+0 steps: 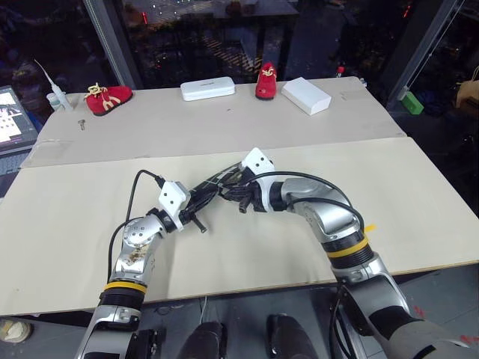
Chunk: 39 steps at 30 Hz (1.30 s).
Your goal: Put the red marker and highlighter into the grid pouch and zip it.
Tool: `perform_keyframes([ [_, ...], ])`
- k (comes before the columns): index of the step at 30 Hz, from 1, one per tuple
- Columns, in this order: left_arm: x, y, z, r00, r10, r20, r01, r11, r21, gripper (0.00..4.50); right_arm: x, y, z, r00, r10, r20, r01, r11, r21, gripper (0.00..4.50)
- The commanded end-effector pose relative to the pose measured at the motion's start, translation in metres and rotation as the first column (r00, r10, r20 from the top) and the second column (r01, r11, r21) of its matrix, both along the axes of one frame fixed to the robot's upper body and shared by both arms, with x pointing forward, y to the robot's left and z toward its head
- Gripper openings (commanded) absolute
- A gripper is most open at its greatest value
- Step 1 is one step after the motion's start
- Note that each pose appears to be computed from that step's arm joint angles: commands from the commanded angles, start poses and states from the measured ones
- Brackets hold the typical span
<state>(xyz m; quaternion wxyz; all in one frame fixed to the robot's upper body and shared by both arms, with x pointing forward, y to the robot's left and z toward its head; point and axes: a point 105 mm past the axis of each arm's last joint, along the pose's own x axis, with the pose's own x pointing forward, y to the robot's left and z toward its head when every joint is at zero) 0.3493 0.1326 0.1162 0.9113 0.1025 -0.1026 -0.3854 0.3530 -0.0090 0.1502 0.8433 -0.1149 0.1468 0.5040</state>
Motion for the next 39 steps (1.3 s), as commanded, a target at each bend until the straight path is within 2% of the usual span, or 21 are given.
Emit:
perform_keyframes([
  [1,-0.001,0.001,0.012,0.999,0.001,0.055,-0.001,1.000,0.002,0.00,-0.001,0.001,0.022,0.997,0.033,0.068,-0.036,0.999,0.038,0.07],
  [6,-0.001,0.001,0.012,0.998,0.000,0.056,0.000,1.000,0.003,0.00,0.010,-0.039,0.023,0.993,-0.029,0.113,0.035,0.998,-0.049,0.07],
  [9,-0.001,0.001,0.012,0.998,0.000,0.055,0.000,1.000,0.004,0.00,0.026,-0.090,0.033,0.975,-0.130,0.181,0.150,0.983,-0.104,0.07],
  [14,-0.001,0.003,0.012,0.999,0.004,0.054,-0.004,1.000,0.006,0.00,0.038,-0.138,0.044,0.945,-0.235,0.228,0.267,0.957,-0.118,0.07],
  [18,-0.001,0.003,0.012,0.999,0.002,0.053,-0.003,1.000,0.007,0.00,0.043,-0.151,0.042,0.933,-0.279,0.229,0.310,0.944,-0.115,0.07],
  [24,-0.001,0.003,0.012,0.998,0.000,0.055,0.000,1.000,0.009,0.00,0.043,-0.143,0.033,0.940,-0.260,0.219,0.290,0.950,-0.118,0.07],
  [26,-0.001,0.003,0.013,0.998,0.000,0.056,0.000,1.000,0.010,0.00,0.046,-0.146,0.034,0.934,-0.283,0.217,0.311,0.945,-0.105,0.66],
  [27,-0.001,0.003,0.013,0.998,0.000,0.056,0.000,1.000,0.011,0.00,0.047,-0.147,0.034,0.934,-0.285,0.216,0.311,0.945,-0.098,0.74],
  [29,-0.001,0.004,0.012,0.998,0.000,0.056,-0.001,1.000,0.013,0.00,0.045,-0.146,0.035,0.937,-0.277,0.213,0.300,0.950,-0.085,1.59],
  [30,-0.001,0.004,0.012,0.998,0.000,0.056,-0.001,1.000,0.014,0.00,0.042,-0.145,0.035,0.943,-0.258,0.208,0.281,0.956,-0.085,1.81],
  [32,-0.002,0.004,0.013,0.998,0.000,0.057,-0.001,1.000,0.014,0.00,0.039,-0.144,0.035,0.950,-0.237,0.202,0.258,0.962,-0.086,2.55],
  [34,-0.002,0.004,0.013,0.998,-0.005,0.059,0.004,1.000,0.014,0.00,0.030,-0.150,0.029,0.965,-0.209,0.161,0.226,0.970,-0.094,3.17],
  [35,-0.002,0.003,0.014,0.998,-0.012,0.063,0.011,1.000,0.016,0.00,0.027,-0.161,0.029,0.966,-0.226,0.126,0.236,0.969,-0.077,3.64],
  [36,-0.003,0.001,0.014,0.998,-0.021,0.066,0.020,1.000,0.021,0.00,0.024,-0.169,0.032,0.966,-0.233,0.116,0.241,0.969,-0.058,3.84],
  [39,-0.006,-0.003,0.014,0.994,-0.067,0.088,0.060,0.996,0.071,0.00,0.003,-0.188,0.047,0.975,-0.181,0.131,0.184,0.983,-0.009,3.84],
])
